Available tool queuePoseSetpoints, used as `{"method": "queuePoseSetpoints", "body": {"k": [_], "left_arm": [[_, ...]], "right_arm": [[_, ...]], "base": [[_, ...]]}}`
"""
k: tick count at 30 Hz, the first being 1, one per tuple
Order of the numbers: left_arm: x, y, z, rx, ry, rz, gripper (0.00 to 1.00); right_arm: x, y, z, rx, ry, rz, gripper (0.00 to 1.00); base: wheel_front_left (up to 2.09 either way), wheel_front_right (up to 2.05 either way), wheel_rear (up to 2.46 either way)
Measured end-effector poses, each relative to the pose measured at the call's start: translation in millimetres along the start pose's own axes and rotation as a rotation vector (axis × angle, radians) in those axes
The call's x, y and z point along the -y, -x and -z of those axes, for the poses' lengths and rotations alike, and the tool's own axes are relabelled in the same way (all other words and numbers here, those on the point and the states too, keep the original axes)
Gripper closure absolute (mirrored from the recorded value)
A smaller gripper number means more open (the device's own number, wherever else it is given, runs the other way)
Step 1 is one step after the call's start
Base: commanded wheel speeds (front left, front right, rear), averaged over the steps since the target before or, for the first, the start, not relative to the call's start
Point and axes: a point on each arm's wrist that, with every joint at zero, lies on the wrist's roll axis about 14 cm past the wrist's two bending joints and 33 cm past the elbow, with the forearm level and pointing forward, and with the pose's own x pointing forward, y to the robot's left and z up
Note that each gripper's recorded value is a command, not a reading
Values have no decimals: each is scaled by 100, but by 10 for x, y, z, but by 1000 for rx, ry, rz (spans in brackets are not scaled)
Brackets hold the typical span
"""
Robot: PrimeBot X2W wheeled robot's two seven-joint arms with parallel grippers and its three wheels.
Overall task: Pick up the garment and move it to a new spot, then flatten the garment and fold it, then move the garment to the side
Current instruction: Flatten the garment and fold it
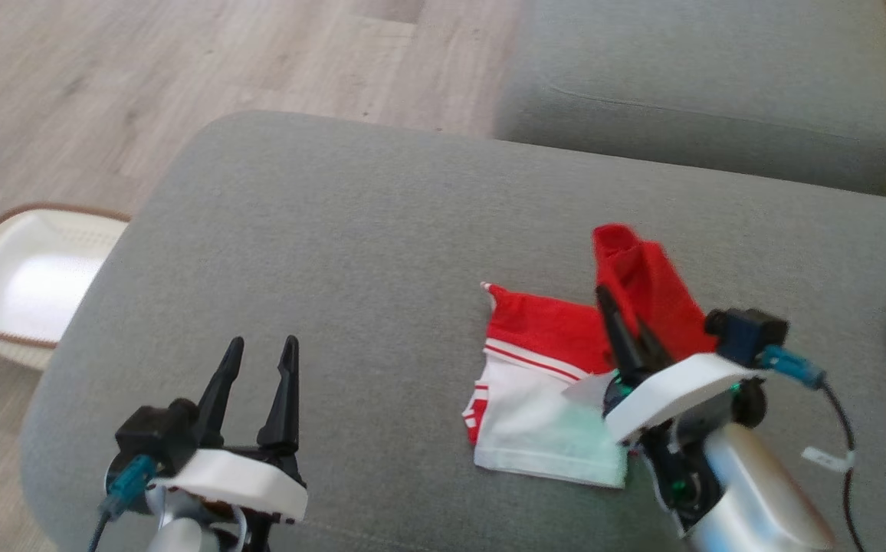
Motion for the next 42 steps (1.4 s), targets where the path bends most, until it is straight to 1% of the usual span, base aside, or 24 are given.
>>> {"method": "queuePoseSetpoints", "body": {"k": [5, 9, 12, 17, 18, 19, 22, 26, 28, 30, 34, 35, 36, 39, 42], "left_arm": [[-121, 94, 4, -2, -2, -44, 0], [-225, 167, 20, -9, -5, -82, 0], [-270, 203, 45, -19, -6, -97, 0], [-310, 238, 100, -40, -2, -118, 0], [-324, 245, 108, -44, -2, -123, 0], [-335, 251, 115, -46, -2, -128, 0], [-353, 257, 134, -54, -4, -135, 0], [-341, 235, 130, -52, -4, -129, 0], [-308, 213, 128, -50, -2, -117, 0], [-266, 185, 125, -48, 0, -101, 0], [-157, 109, 113, -41, 2, -61, 0], [-89, 59, 88, -32, 4, -38, 0], [-54, 32, 68, -25, 5, -26, 0], [51, -52, 16, -7, 6, 9, 0], [172, -135, -35, 10, 8, 45, 0]], "right_arm": [[-218, -72, 354, -88, -20, -65, 100], [-256, -89, 655, -167, -33, -76, 100], [-301, -109, 853, -226, -15, -97, 100], [-375, -263, 916, -244, -22, -127, 100], [-393, -279, 944, -255, -24, -133, 33], [-426, -279, 991, -272, -30, -143, 0], [-629, -220, 1140, -328, -39, -209, 0], [-996, -126, 1151, -338, -90, -312, 0], [-1048, -102, 1128, -331, -94, -326, 0], [-1001, -129, 1043, -297, -87, -312, 0], [-765, -245, 759, -199, -30, -247, 0], [-568, -278, 619, -155, 43, -201, 0], [-460, -279, 543, -132, 73, -174, 0], [-64, -223, 285, -61, 126, -73, 0], [355, -88, -29, 16, 207, 26, 0]], "base": [[0, 0, 0], [0, 0, 0], [0, 0, 0], [0, 0, 0], [0, 0, 0], [0, 0, 0], [0, 0, 0], [0, 0, 0], [0, 0, 0], [0, 0, 0], [0, 0, 0], [0, 0, 0], [0, 0, 0], [0, 0, 0], [0, 0, 0]]}}
